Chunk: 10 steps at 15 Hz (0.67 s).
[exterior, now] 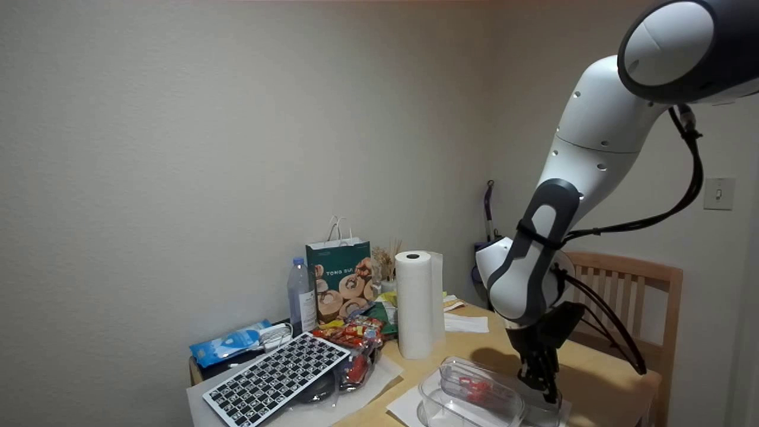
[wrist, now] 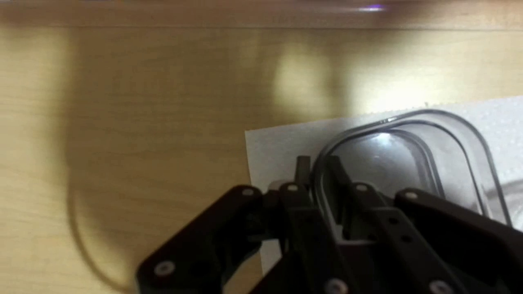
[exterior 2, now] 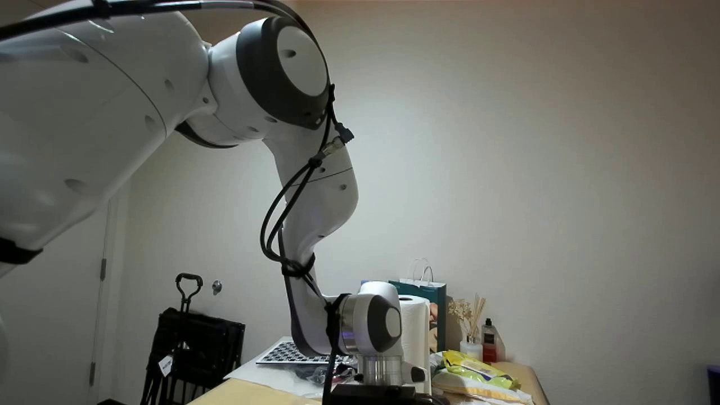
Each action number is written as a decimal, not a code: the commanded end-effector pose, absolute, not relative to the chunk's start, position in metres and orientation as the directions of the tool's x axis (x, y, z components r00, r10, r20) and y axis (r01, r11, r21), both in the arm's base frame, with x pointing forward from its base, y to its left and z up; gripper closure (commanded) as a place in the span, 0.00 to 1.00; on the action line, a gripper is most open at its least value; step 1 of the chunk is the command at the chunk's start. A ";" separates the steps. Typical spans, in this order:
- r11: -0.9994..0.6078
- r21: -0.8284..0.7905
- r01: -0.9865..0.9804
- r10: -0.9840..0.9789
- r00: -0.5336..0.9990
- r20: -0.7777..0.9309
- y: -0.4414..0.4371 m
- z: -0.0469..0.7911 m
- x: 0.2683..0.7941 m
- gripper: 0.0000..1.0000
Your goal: Pick up the bowl and pour it's contents in the bowl
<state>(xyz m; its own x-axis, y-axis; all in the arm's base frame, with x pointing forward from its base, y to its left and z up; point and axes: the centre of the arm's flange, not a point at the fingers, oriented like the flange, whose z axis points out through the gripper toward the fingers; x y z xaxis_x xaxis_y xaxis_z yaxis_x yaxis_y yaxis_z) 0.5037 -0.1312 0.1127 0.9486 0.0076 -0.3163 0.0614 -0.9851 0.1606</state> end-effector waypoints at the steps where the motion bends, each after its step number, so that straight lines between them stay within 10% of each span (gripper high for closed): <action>1: -0.987 0.152 0.057 0.000 0.936 -0.352 -0.134 0.106 0.495 0.95; 2: -0.987 0.152 0.059 0.001 0.935 -0.354 -0.134 0.104 0.495 0.63; 8: -0.988 0.135 0.072 0.017 0.928 -0.372 -0.128 0.093 0.491 0.31; 9: -0.988 0.136 0.073 0.018 0.928 -0.372 -0.128 0.093 0.491 0.38; 10: -0.988 0.137 0.074 0.018 0.929 -0.371 -0.128 0.093 0.492 0.67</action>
<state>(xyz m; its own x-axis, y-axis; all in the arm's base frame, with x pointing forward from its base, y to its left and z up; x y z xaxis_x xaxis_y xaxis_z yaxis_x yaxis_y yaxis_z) 0.4957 -0.1299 0.0983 0.9346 0.0065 -0.3556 0.0653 -0.9860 0.1535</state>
